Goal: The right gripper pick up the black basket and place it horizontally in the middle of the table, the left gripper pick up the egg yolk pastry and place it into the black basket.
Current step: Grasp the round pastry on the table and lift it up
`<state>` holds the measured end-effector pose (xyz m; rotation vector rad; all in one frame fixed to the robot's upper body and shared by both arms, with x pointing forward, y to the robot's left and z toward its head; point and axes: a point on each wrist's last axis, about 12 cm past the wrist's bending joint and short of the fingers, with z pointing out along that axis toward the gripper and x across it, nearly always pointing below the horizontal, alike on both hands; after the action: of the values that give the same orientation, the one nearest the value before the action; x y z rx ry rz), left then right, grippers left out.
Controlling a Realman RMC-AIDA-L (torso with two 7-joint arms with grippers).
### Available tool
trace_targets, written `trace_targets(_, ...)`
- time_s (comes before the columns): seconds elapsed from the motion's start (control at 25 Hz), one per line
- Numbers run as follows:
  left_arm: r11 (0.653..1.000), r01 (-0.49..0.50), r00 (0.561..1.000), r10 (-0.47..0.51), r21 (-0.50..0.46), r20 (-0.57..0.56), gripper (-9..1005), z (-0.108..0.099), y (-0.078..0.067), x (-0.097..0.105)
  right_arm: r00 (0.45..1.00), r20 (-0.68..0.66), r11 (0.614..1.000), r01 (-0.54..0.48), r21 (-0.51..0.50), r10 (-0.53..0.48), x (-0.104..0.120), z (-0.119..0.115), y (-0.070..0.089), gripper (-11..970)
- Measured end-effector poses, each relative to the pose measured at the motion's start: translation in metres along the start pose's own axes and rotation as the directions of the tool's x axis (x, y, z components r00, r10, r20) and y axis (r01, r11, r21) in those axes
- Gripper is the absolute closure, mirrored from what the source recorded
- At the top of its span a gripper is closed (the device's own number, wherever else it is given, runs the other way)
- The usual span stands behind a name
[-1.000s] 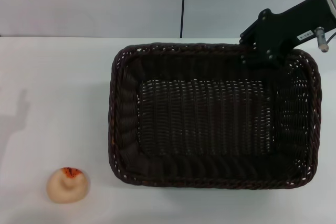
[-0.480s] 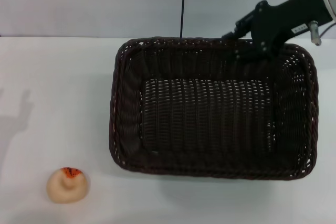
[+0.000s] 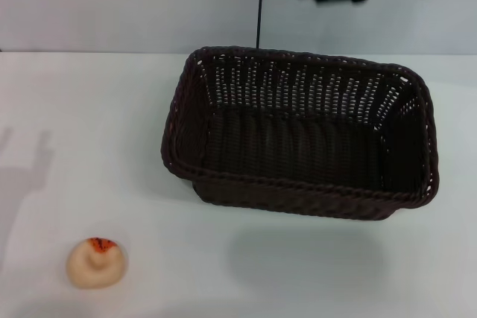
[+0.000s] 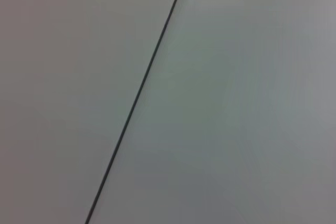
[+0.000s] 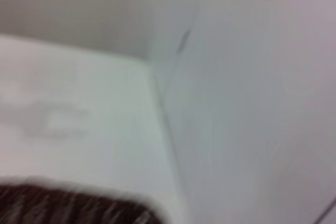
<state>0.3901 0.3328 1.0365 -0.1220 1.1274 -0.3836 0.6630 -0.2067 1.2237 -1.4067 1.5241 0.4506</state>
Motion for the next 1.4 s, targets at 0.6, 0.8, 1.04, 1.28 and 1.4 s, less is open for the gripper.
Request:
trace_targets(0.6,0.919,0.196,0.926,-0.059,0.342,-0.373,354,-0.007,0.015,-0.011,0.644,0.705,0.615,-0.694,0.374,0.298,0.146,-0.103,0.096,466)
trace_targets(0.8,0.857,0.285,0.841,-0.009,0.429,-0.541,353,-0.006,0.021,-0.015,0.595,0.758,0.485,-0.763,0.427,0.268,0.176,-0.125,0.131,466)
trace_targets(1.04,0.83,0.294,0.771,0.088,0.475,-0.631,270,-0.011,0.023,-0.012,0.561,0.793,0.379,-0.805,0.456,0.237,0.193,-0.147,0.149,467)
trace_targets(1.28,0.838,0.286,0.719,0.132,0.464,-0.682,193,-0.016,0.026,-0.005,0.547,0.802,0.351,-0.819,0.454,0.238,0.198,-0.148,0.154,467)
trace_targets(1.4,0.843,0.286,0.69,0.149,0.455,-0.708,182,-0.019,0.028,-0.003,0.542,0.807,0.349,-0.822,0.45,0.236,0.197,-0.147,0.152,467)
